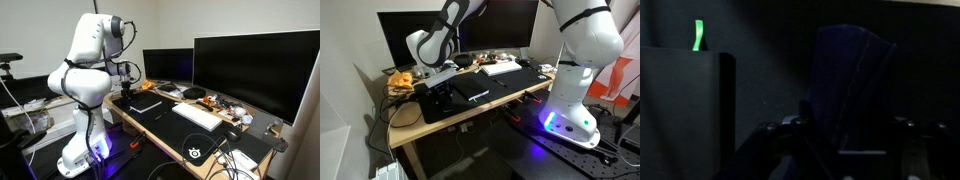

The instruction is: Move the black book slightly to the left, and place the navy blue object, which is on the left on top of it

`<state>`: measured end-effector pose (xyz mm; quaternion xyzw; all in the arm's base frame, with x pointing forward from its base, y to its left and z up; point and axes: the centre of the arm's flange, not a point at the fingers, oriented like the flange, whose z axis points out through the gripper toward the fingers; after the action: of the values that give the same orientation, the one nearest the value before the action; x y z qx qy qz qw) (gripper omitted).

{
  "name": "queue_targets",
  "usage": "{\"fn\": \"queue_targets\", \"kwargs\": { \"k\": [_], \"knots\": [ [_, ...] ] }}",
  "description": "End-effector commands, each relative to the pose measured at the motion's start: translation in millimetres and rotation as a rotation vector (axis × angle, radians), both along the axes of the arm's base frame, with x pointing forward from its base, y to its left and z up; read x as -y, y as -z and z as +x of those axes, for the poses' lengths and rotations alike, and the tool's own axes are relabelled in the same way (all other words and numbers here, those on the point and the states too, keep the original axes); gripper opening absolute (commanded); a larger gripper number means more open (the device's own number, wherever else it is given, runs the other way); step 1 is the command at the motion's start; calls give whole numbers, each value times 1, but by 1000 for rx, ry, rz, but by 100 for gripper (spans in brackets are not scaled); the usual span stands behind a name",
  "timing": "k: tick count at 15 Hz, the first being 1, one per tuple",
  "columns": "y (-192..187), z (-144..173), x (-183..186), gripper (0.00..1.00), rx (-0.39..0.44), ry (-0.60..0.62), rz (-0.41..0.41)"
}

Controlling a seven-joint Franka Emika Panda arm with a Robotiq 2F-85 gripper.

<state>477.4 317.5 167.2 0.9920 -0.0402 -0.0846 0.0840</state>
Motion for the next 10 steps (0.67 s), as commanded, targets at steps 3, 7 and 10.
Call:
{"fn": "queue_targets", "kwargs": {
  "k": [3, 7, 10],
  "knots": [
    [-32, -13, 9, 29, 12, -2, -20],
    [-74, -28, 17, 23, 44, -15, -71],
    [-101, -42, 26, 22, 62, -24, -108]
  ]
}}
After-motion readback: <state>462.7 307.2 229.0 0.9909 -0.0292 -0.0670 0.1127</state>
